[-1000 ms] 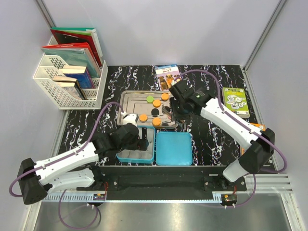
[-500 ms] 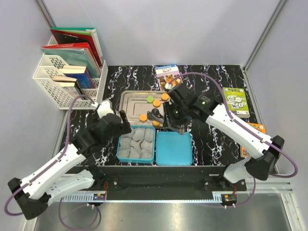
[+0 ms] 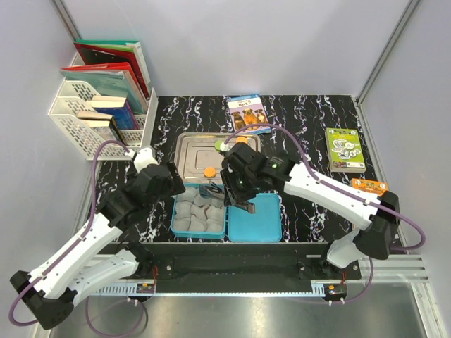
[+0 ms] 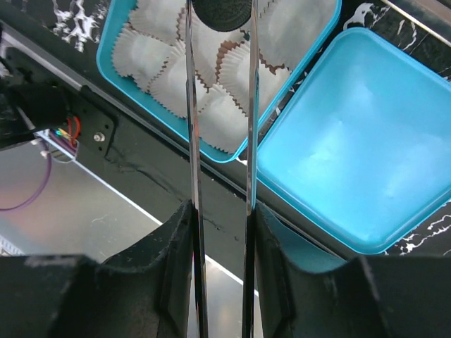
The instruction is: Pack the cookies
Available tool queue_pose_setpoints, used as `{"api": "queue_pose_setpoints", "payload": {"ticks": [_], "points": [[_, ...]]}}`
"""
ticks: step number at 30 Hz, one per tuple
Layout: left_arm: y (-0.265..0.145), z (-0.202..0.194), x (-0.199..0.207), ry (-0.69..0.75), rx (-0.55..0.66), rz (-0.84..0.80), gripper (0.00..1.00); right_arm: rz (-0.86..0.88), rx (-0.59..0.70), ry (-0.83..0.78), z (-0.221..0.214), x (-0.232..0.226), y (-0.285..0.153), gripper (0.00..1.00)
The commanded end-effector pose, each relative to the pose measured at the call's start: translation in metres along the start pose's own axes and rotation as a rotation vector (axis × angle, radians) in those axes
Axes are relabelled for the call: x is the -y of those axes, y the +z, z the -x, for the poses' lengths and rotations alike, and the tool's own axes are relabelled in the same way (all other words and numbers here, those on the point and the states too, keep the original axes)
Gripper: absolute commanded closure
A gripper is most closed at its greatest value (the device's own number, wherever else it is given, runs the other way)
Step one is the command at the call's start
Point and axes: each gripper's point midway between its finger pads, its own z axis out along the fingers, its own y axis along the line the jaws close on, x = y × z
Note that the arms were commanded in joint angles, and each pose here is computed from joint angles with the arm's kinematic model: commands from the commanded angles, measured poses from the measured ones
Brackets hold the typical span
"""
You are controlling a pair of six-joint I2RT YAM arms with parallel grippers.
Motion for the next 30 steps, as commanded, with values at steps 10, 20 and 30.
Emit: {"api": "queue_pose_setpoints", "payload": {"ticks": [10,20,30], "points": [[0.003,-0.009,0.001,-0.001,-0.021,-0.025,0.01,0.034,-0.032,-0.020,-0.004,-0.015,0.045,1.00],[0.003,-0.011,0.000,-0.006,-0.023,-0.026,0.01,-0.008,-0.026,-0.036,-0.001,-0.007,0.057,1.00],[0.003,-0.009,0.002,0.001,-0.019,-0.031,0.01,-0.021,0.001,-0.048,0.007,-0.007,0.053,0.74]]}}
